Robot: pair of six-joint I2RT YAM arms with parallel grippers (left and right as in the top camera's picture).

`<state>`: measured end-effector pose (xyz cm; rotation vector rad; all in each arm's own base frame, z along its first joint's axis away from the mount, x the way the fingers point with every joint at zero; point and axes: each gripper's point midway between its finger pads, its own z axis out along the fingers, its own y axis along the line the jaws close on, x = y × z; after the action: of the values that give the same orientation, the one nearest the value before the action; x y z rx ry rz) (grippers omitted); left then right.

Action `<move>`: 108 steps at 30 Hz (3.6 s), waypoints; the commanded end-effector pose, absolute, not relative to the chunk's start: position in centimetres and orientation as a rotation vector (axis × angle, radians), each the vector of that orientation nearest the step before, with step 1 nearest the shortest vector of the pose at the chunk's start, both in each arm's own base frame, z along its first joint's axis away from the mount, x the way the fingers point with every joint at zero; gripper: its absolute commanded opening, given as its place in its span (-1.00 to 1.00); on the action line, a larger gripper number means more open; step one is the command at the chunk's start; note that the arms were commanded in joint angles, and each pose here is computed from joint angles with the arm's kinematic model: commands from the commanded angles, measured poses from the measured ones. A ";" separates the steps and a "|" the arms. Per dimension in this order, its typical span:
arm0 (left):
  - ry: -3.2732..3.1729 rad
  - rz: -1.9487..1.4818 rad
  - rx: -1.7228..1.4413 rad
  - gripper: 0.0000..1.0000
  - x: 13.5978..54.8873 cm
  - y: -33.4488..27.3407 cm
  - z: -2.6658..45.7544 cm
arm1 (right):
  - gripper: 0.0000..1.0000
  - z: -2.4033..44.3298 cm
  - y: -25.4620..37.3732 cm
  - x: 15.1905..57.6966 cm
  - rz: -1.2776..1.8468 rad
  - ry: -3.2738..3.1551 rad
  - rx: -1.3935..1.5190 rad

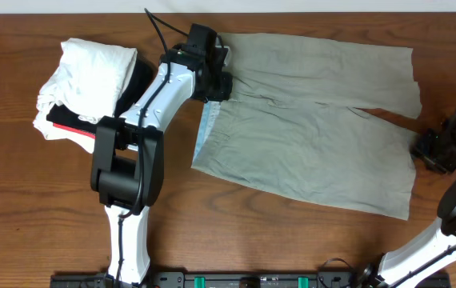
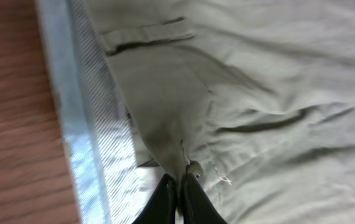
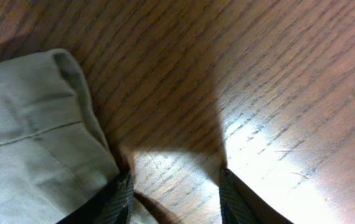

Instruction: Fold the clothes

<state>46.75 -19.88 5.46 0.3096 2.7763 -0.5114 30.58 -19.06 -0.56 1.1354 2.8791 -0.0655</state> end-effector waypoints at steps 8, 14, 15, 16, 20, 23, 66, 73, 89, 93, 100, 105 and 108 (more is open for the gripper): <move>2.818 -0.132 0.154 -0.88 47.0 -15.0 5.1 | -0.14 -2.4 -18.5 29.2 -0.049 2.919 1.188; 2.834 -0.091 0.073 -0.88 46.9 -14.4 4.5 | -0.21 -2.4 -18.3 29.4 -0.021 2.916 1.186; 2.833 -0.060 0.042 -0.88 46.9 -14.0 4.5 | -0.23 -2.4 -18.1 29.6 0.003 2.910 1.183; 2.834 -0.050 0.038 -0.88 46.9 -13.9 4.5 | -0.27 -2.3 -17.9 29.9 0.027 2.905 1.173; 2.825 -0.051 0.037 -0.52 46.9 -13.8 5.0 | -0.30 -0.3 -16.8 33.4 0.236 2.853 0.980; 2.778 -0.071 0.036 -0.04 47.5 -14.1 7.1 | -0.31 2.8 -14.9 37.0 0.493 2.733 0.811; 3.076 0.217 -0.401 -0.20 35.9 -6.9 7.8 | -0.46 18.1 -12.6 47.8 0.260 2.403 0.425; 3.002 0.166 -0.464 -0.17 33.1 -7.1 12.8 | -0.41 21.4 -11.9 36.8 0.238 2.582 0.660; 3.003 -0.144 -0.314 -0.42 31.0 -10.0 4.6 | -0.98 6.2 -8.0 28.2 0.340 2.896 0.804; 2.959 -0.162 -0.260 -0.42 31.9 -10.3 3.3 | -0.98 3.5 -8.0 28.0 0.329 2.868 0.790; 3.011 -0.133 -0.263 -0.42 31.3 -10.1 0.9 | -0.97 2.0 -8.5 28.8 0.292 2.803 0.759; 3.083 -0.093 -0.295 -0.42 30.3 -9.8 -0.9 | -0.98 1.3 -9.5 28.2 0.192 2.814 0.773; 3.121 -0.070 -0.299 -0.42 29.5 -9.6 -1.6 | -0.97 1.1 -9.6 28.3 0.184 2.809 0.771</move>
<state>31.03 -10.11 -0.07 -0.2931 3.0519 -0.1196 28.73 -9.23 1.55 0.7575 2.8003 0.2303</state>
